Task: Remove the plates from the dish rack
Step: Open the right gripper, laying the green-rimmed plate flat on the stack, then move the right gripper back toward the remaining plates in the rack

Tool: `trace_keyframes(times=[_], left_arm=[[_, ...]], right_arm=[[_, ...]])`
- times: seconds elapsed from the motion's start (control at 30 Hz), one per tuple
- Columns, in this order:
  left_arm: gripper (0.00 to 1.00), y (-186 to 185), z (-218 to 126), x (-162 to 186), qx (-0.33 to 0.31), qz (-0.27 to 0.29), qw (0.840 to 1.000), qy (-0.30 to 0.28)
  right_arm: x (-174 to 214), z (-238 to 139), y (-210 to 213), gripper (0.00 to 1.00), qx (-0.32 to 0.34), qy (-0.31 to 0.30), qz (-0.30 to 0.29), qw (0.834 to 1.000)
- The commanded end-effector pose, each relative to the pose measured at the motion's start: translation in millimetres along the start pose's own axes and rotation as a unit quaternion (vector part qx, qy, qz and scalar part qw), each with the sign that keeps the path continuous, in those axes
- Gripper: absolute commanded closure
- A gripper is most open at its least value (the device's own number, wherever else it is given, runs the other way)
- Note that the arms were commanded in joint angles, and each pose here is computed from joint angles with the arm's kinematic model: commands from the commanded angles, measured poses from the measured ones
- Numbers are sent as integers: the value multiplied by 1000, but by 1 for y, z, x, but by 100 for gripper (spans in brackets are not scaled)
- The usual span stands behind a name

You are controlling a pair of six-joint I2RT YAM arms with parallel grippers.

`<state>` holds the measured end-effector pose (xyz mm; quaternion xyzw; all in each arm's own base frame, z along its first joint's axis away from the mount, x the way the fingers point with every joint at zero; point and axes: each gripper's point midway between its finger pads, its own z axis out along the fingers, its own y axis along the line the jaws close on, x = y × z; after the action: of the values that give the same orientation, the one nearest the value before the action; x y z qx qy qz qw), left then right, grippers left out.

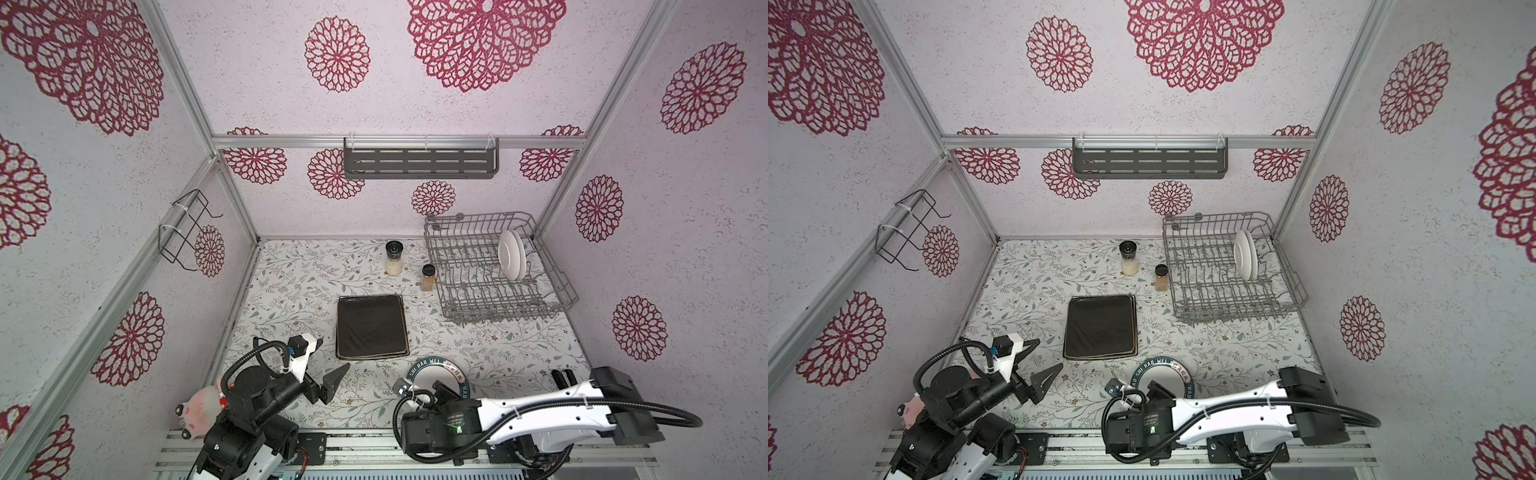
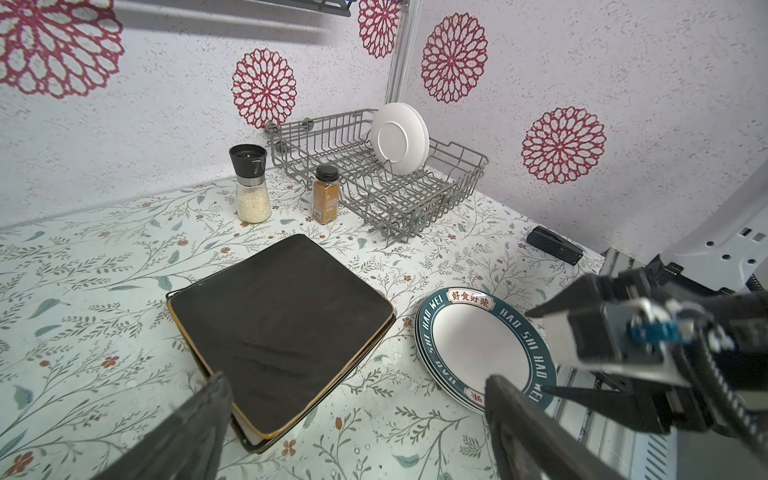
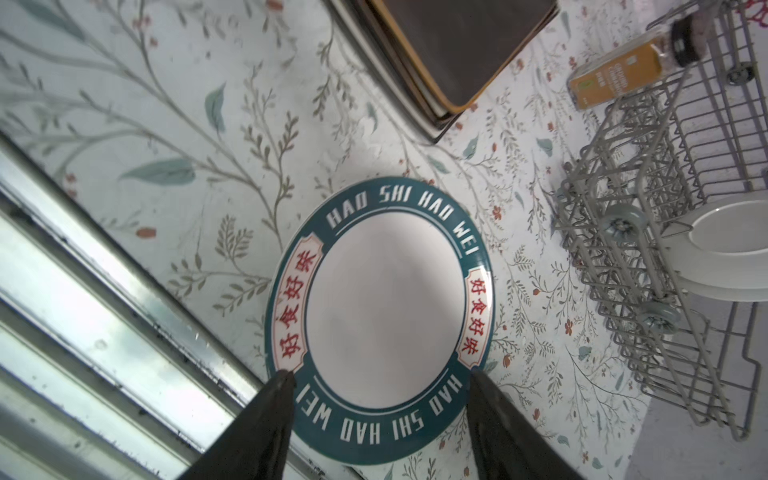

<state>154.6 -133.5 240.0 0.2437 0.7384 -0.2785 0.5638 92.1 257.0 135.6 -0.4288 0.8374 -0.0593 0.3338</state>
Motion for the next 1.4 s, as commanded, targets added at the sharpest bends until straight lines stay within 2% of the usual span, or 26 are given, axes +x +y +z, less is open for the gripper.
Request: trace_keyframes(times=[0.0,0.23,0.5,0.7,0.93,1.17,1.27,1.37], left_arm=[[3,0,0,-1,1,6,1000,-5],[3,2,2,1,-5,4,1000,-1],[3,6,5,3,-14,-2,1000,5],[3,8,6,4,-18,-4,1000,9],[3,12,8,5,-27,-6,1000,14],[3,13,9,7,-29,-6,999,19],[3,11,11,9,-20,-6,999,24],[3,4,13,10,1,-4,1000,30]], right_arm=[[-27,-9,-34,31,13,-57,50,997],[-60,-25,-117,31,22,-151,163,975],[-72,-22,-211,31,64,-189,247,948],[-67,-25,-285,29,104,-231,315,915],[-31,-18,-368,32,117,-232,412,873],[14,-3,-425,35,120,-247,488,828],[26,16,-441,39,100,-249,505,821],[35,42,-452,45,80,-242,506,824]])
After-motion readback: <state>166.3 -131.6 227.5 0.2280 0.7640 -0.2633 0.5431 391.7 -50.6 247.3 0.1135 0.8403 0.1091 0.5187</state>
